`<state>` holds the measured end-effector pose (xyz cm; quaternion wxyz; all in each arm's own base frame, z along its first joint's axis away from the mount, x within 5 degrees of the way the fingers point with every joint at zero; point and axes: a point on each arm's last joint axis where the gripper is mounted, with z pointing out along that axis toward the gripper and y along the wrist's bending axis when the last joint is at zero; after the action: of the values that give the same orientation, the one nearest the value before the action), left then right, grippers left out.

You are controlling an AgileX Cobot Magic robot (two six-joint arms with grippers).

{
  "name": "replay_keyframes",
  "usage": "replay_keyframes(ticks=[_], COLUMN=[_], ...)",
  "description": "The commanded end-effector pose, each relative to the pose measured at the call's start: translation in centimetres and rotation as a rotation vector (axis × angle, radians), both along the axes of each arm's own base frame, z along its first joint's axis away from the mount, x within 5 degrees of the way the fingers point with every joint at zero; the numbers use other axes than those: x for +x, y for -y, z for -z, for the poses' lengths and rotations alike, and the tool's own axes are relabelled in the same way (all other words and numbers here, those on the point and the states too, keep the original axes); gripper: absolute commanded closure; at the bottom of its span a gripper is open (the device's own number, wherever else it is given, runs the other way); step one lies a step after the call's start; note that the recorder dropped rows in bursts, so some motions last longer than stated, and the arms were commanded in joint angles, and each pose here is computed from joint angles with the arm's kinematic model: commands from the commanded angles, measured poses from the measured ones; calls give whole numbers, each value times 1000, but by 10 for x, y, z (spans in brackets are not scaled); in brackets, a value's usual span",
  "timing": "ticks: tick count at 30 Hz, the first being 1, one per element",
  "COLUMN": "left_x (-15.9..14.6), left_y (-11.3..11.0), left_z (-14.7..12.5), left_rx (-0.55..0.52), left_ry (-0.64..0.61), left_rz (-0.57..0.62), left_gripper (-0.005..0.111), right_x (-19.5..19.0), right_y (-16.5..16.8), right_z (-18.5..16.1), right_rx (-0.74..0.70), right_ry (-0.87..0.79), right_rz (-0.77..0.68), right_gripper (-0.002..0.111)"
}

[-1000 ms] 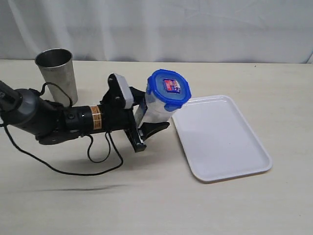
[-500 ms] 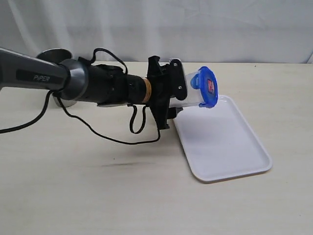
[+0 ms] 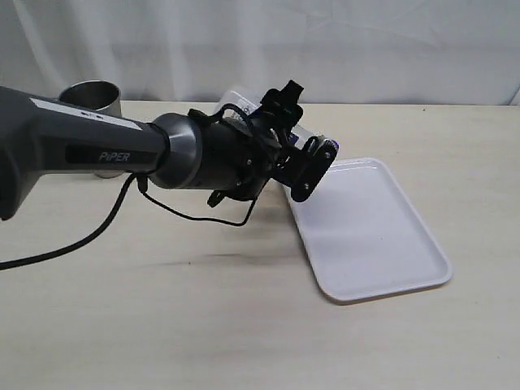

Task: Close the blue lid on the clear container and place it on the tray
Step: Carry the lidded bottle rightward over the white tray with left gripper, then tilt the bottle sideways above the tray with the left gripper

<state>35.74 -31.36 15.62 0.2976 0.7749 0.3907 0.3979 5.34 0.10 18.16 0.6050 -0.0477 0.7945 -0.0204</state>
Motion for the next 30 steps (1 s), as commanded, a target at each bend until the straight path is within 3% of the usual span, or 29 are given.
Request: replay_keyframes(ticks=[1,7,19,21,24,26,30], left_x=[-6,-18,-45,-47,-52,-55,-57], left_y=[4,15,45,48,57,61,64], left_z=[-22,-27,-24,-23,-18,-15,-13], left_rx=[128,168,181,110,-138,-215,-196], left_ry=[193,264,239,218,100,40,21], left_rz=[-41,-33,130,116,106,126,174], left_gripper=[107,107,107,107,107,107,107], right_x=[0,0,0,0,0,0,0], right_y=[0,0,0,0,0,0,0], right_z=[0,0,0,0,0,0,0], right_rx=[-10,-10,-10,-12,-12,-12,-12], right_ry=[3,3,3,3,3,3,3], right_rz=[4,4,4,3,3,3,3], right_gripper=[104,104,104,104,104,104,104])
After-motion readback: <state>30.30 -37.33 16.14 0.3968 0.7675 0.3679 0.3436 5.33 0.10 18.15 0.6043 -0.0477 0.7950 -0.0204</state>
